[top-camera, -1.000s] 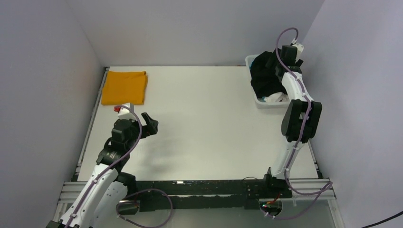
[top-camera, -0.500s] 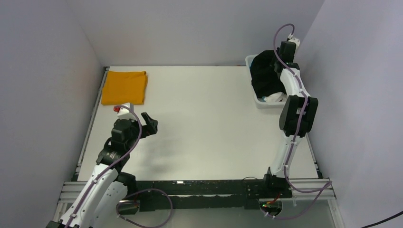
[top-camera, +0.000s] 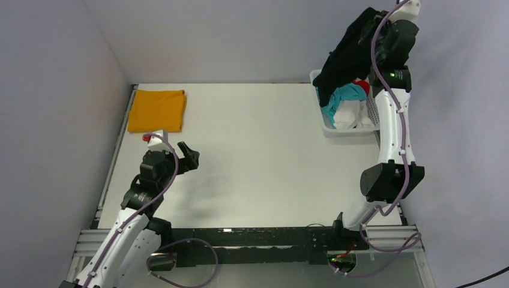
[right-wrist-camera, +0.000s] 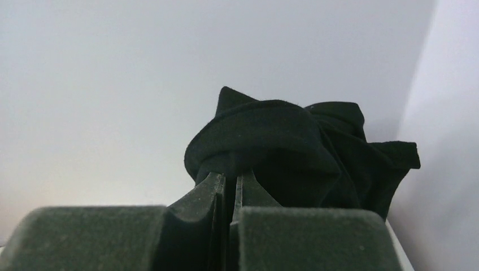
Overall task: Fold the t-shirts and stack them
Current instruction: Grab crumpled tshirt from bin with the right arm, then move the tshirt to the center of the board
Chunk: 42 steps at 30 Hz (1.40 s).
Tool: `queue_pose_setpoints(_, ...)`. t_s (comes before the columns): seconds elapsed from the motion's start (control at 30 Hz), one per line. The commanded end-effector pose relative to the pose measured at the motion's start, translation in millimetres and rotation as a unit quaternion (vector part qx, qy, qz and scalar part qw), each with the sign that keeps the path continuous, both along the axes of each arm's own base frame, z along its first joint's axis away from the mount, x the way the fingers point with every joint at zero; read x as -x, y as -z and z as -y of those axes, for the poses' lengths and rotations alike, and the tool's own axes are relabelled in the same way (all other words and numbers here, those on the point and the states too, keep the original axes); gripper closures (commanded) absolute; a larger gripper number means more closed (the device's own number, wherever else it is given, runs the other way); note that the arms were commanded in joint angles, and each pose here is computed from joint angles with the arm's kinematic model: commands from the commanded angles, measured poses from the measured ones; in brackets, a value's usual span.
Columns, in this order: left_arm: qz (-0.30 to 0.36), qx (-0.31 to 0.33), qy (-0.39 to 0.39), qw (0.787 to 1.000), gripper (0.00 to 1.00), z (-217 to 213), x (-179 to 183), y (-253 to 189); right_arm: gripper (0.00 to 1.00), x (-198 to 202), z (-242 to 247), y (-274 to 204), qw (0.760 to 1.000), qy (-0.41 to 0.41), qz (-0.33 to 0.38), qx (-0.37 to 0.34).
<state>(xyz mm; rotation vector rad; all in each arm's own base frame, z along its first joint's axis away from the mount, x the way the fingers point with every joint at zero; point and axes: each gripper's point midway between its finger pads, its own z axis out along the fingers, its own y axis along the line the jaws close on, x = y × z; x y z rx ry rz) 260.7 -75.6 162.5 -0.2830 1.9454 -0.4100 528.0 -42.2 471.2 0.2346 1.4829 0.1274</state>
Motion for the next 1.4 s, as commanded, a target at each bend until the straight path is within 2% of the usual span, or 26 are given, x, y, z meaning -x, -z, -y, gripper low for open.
queue_pose_setpoints(0.0,0.029,0.018,0.002,0.999,0.01,3,-2,-13,1.0,54,-72,-119,0.982,-0.114,0.15,0.019)
queue_pose_setpoints(0.07,0.031,0.02,0.001,0.999,0.01,3,-1,-14,1.0,70,-108,-139,0.973,-0.149,0.173,0.029)
queue_pose_setpoints(0.2,0.034,0.022,-0.004,0.999,0.01,1,1,-16,1.0,111,-190,-159,0.941,-0.274,0.198,0.025)
queue_pose_setpoints(0.27,0.032,0.023,-0.013,0.999,0.01,-3,3,-16,1.0,132,-227,-159,0.921,-0.33,0.204,0.024)
queue_pose_setpoints(0.4,0.028,0.026,-0.036,0.999,0.01,-10,8,-17,1.0,161,-278,-144,0.901,-0.39,0.191,0.015)
queue_pose_setpoints(0.5,0.021,0.028,-0.058,0.998,0.01,-18,14,-17,1.0,166,-290,-127,0.899,-0.406,0.166,-0.007)
queue_pose_setpoints(0.57,0.021,0.03,-0.069,0.997,0.0,-22,17,-17,1.0,159,-287,-106,0.912,-0.391,0.126,-0.015)
queue_pose_setpoints(0.63,0.014,0.032,-0.084,0.996,0.01,-27,18,-12,1.0,148,-281,-65,0.928,-0.367,0.064,-0.014)
queue_pose_setpoints(0.77,-0.016,0.036,-0.109,0.993,0.01,-32,20,6,0.81,137,-263,68,0.945,-0.315,-0.074,-0.048)
queue_pose_setpoints(0.83,-0.037,0.035,-0.11,0.993,0.01,-30,22,15,0.66,130,-240,165,0.949,-0.263,-0.164,-0.058)
queue_pose_setpoints(0.87,-0.048,0.035,-0.105,0.993,0.01,-28,22,20,0.54,126,-224,199,0.95,-0.232,-0.198,-0.063)
queue_pose_setpoints(0.93,-0.063,0.038,-0.085,0.994,0.01,-20,22,29,0.13,123,-189,258,0.946,-0.165,-0.27,-0.071)
queue_pose_setpoints(0.97,-0.066,0.041,-0.065,0.995,0.01,-13,21,31,0.02,123,-166,278,0.944,-0.117,-0.3,-0.069)
queue_pose_setpoints(1.03,-0.076,0.054,-0.004,0.996,0.01,9,22,38,0.0,127,-133,293,0.94,-0.052,-0.332,-0.052)
queue_pose_setpoints(1.1,-0.077,0.076,0.066,0.992,0.0,33,25,40,0.0,130,-120,284,0.947,-0.031,-0.318,-0.026)
queue_pose_setpoints(1.17,-0.074,0.103,0.143,0.982,0.01,60,31,42,0.0,133,-127,273,0.954,-0.065,-0.292,-0.015)
queue_pose_setpoints(1.27,-0.065,0.133,0.239,0.96,0.01,96,45,42,0.0,144,-149,271,0.949,-0.139,-0.282,-0.016)
queue_pose_setpoints(1.37,-0.077,0.124,0.313,0.939,0.01,134,64,41,0.0,157,-151,288,0.94,-0.137,-0.312,-0.033)
